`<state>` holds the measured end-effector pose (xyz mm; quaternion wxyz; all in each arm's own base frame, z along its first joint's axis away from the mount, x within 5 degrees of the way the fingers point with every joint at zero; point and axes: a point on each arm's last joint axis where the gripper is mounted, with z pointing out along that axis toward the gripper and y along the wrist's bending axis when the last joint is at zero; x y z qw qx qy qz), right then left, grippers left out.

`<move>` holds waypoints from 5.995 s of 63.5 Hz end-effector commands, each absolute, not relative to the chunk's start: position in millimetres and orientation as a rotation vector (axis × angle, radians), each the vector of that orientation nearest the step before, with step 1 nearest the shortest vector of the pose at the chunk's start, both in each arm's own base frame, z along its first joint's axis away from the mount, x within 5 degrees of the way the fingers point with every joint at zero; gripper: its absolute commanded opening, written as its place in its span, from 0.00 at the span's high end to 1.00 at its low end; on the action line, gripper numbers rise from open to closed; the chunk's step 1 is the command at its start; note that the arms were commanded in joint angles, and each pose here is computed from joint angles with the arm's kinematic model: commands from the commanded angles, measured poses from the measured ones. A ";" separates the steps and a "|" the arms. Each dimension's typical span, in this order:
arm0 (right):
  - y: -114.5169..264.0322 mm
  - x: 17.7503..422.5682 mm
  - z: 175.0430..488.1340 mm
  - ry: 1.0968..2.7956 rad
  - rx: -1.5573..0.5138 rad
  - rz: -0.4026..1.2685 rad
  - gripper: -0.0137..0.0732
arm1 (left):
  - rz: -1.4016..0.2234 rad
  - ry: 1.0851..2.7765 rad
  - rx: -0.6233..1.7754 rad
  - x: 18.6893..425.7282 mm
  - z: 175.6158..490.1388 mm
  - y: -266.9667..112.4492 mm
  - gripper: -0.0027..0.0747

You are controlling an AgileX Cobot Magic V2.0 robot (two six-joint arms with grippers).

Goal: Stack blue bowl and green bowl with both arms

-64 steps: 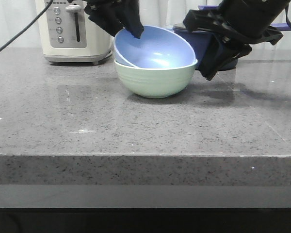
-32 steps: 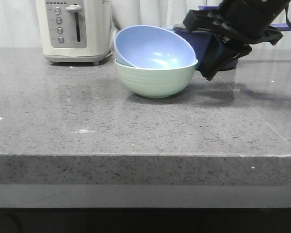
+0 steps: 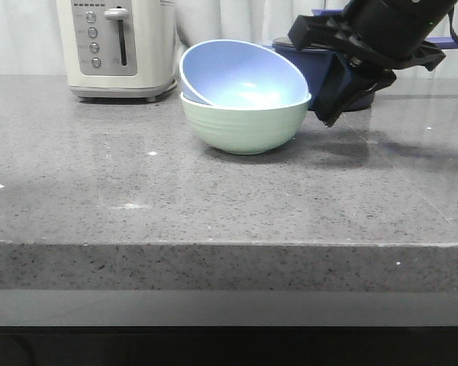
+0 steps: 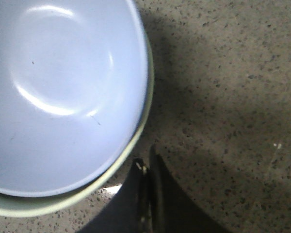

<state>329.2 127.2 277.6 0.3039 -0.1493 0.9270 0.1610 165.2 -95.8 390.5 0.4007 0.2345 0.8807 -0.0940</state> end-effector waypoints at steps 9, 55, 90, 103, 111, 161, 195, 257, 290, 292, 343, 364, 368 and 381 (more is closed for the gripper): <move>125.1 328.4 301.8 2.349 -0.375 0.433 0.92 | -0.313 2.075 0.510 110.9 392.2 -64.2 0.58; 83.5 208.6 391.6 2.255 -0.456 0.355 0.92 | -0.333 2.003 0.491 81.3 386.8 -45.9 0.58; 39.6 108.4 370.5 2.072 -0.316 0.264 0.92 | -0.346 1.954 0.480 82.9 391.0 -47.1 0.58; 31.8 84.1 362.2 2.003 -0.307 0.271 0.92 | -0.347 1.952 0.480 83.0 391.1 -47.1 0.58; 29.9 78.5 363.8 1.978 -0.304 0.274 0.92 | -0.347 1.953 0.480 83.0 391.1 -47.1 0.60; 30.1 78.9 363.6 1.980 -0.304 0.274 0.92 | -0.358 1.864 0.444 80.2 382.4 -43.9 0.99; 30.1 78.9 363.6 1.980 -0.304 0.274 0.92 | -0.153 1.394 0.043 48.9 242.7 -6.0 0.99; 30.1 79.0 363.7 1.980 -0.304 0.274 0.92 | -0.183 1.424 -0.019 53.8 215.6 -5.2 0.99; 30.1 79.0 363.7 1.980 -0.304 0.274 0.92 | -0.183 1.426 -0.019 53.9 215.5 -5.2 0.99; 30.1 79.0 363.7 1.980 -0.304 0.274 0.92 | -0.183 1.426 -0.019 53.9 215.5 -5.2 0.99; 3.2 49.5 246.2 1.566 -0.021 0.066 0.92 | -0.183 1.426 -0.019 53.9 215.5 -5.2 0.99; 0.8 54.4 208.1 1.500 0.012 0.035 0.92 | -0.183 1.426 -0.019 53.9 215.5 -5.2 0.99; 0.6 54.3 208.8 1.491 0.014 0.031 0.92 | -0.183 1.426 -0.019 53.9 215.5 -5.2 0.99; 0.1 54.4 208.2 1.497 0.020 0.024 0.92 | -0.183 1.426 -0.019 53.9 215.5 -5.2 0.99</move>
